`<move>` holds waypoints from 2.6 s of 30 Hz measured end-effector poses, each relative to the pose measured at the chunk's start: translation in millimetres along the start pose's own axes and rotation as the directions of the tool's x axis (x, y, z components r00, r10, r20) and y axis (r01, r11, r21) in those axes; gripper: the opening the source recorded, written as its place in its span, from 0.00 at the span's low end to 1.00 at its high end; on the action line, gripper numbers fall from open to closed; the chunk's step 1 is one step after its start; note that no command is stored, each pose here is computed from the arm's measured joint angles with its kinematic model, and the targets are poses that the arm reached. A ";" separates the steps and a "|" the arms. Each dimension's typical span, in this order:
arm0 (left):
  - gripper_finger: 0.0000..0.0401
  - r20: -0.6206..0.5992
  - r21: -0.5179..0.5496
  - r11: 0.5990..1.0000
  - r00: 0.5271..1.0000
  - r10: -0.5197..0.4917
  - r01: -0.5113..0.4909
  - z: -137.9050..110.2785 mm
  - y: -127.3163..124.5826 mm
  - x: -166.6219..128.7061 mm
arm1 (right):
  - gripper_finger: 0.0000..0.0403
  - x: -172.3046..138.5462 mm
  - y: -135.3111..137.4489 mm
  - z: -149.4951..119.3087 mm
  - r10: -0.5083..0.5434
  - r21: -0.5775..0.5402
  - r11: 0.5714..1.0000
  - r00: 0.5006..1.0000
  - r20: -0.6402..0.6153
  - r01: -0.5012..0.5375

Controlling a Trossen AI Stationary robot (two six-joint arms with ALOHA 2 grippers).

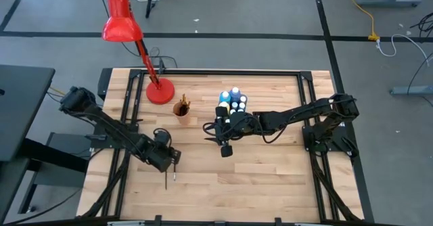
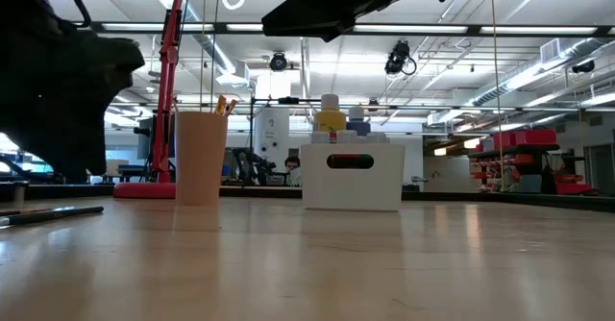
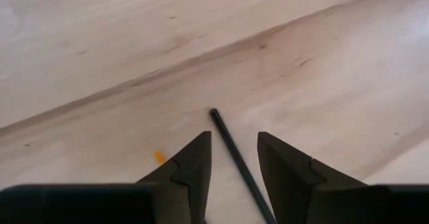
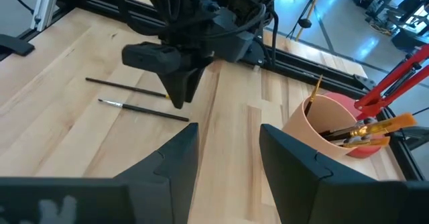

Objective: Pick & Place Paint Supplies
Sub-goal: Put the yellow paint brush into the orange cup

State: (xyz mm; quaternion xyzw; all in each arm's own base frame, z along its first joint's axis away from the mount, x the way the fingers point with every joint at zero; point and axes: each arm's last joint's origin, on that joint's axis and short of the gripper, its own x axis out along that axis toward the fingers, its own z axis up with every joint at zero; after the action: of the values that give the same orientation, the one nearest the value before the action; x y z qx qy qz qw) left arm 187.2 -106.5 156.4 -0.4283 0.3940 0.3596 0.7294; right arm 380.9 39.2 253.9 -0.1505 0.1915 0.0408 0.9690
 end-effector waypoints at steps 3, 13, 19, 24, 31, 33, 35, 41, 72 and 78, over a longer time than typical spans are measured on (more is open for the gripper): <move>0.33 -0.013 -0.015 1.000 1.000 0.026 -0.027 -0.5 1.8 0.6 | 0.40 0.0 0.0 0.0 0.000 0.000 1.000 1.000 0.000 0.000; 0.34 -0.041 -0.042 0.987 0.987 0.154 -0.156 -2.9 11.4 6.4 | 0.40 0.0 0.0 0.1 0.000 0.000 1.000 1.000 0.001 0.000; 0.34 -0.075 -0.014 0.979 0.976 0.202 -0.204 -11.3 8.9 23.2 | 0.40 0.0 -0.1 0.5 0.000 0.001 1.000 1.000 0.004 0.000; 0.30 -0.089 -0.012 0.969 0.966 0.243 -0.245 -14.9 11.4 27.3 | 0.40 0.0 -0.2 0.9 0.000 0.001 1.000 1.000 0.007 0.000; 0.11 -0.078 0.019 0.966 0.963 0.258 -0.257 -13.9 8.0 23.3 | 0.40 0.0 -0.3 1.4 -0.001 0.001 1.000 1.000 0.012 0.001; 0.04 -0.061 0.037 0.967 0.965 0.254 -0.252 -13.7 7.8 23.4 | 0.40 0.0 -0.3 1.3 -0.001 0.001 1.000 1.000 0.011 0.001; 0.02 -0.035 0.051 0.969 0.969 0.245 -0.243 -13.2 7.6 23.7 | 0.40 0.0 -0.3 1.3 -0.001 0.001 1.000 1.000 0.011 0.001; 0.01 0.081 0.115 0.971 0.976 0.203 -0.211 -9.3 0.2 20.9 | 0.40 0.0 -0.3 1.3 -0.001 0.001 1.000 1.000 0.011 0.001; 0.00 0.938 0.233 0.763 0.347 -0.013 -0.603 91.3 -98.4 -108.2 | 0.40 -0.1 1.9 1.8 0.073 0.082 0.994 0.997 0.032 -0.075; 0.00 0.947 0.117 0.751 0.302 0.113 -0.649 124.5 -92.9 -98.0 | 0.40 -0.1 1.9 1.8 0.073 0.082 0.994 0.997 0.032 -0.075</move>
State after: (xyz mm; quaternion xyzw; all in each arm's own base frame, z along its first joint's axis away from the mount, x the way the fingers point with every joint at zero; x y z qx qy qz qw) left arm 258.3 -46.6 314.9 0.1445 0.1076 0.5882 0.7883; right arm 381.2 41.5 255.0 -0.1022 0.1843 0.0709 0.9750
